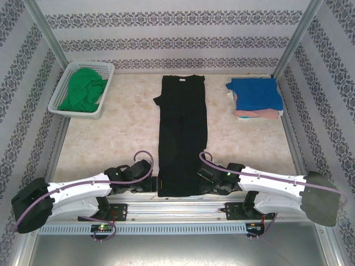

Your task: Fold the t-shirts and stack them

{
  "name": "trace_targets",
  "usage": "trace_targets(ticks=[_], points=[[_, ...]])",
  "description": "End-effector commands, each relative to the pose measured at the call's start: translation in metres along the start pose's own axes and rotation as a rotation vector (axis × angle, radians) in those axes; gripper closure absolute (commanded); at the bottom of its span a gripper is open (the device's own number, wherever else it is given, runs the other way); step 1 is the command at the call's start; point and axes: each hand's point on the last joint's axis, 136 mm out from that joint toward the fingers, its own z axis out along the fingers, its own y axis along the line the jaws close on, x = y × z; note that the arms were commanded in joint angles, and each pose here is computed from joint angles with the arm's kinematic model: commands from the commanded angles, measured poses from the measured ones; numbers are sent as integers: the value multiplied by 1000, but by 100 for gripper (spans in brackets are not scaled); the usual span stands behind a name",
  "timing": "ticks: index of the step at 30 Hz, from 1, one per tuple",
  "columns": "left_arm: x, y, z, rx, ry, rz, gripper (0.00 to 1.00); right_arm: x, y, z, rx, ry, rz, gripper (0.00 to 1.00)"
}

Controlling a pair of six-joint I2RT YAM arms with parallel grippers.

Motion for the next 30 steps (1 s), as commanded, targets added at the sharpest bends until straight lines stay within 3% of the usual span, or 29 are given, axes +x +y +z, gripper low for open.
trace_targets(ticks=[1, 6, 10, 13, 24, 30], points=[[5, -42, 8, 153, 25, 23, 37, 6, -1, 2, 4, 20, 3, 57], [7, -54, 6, 165, 32, 44, 54, 4, 4, 0, -10, 14, -9, 63], [5, -54, -2, 145, 21, 43, 57, 4, 3, -1, -4, 16, -16, 65], [3, -61, -8, 167, 9, 43, 48, 4, 2, -2, 3, 15, -18, 60], [19, -58, -7, 114, 63, 65, 43, 9, -1, -1, -8, 31, -17, 51], [25, -49, 0, 69, 75, 75, 37, 9, -9, -1, 31, 18, -27, 53]])
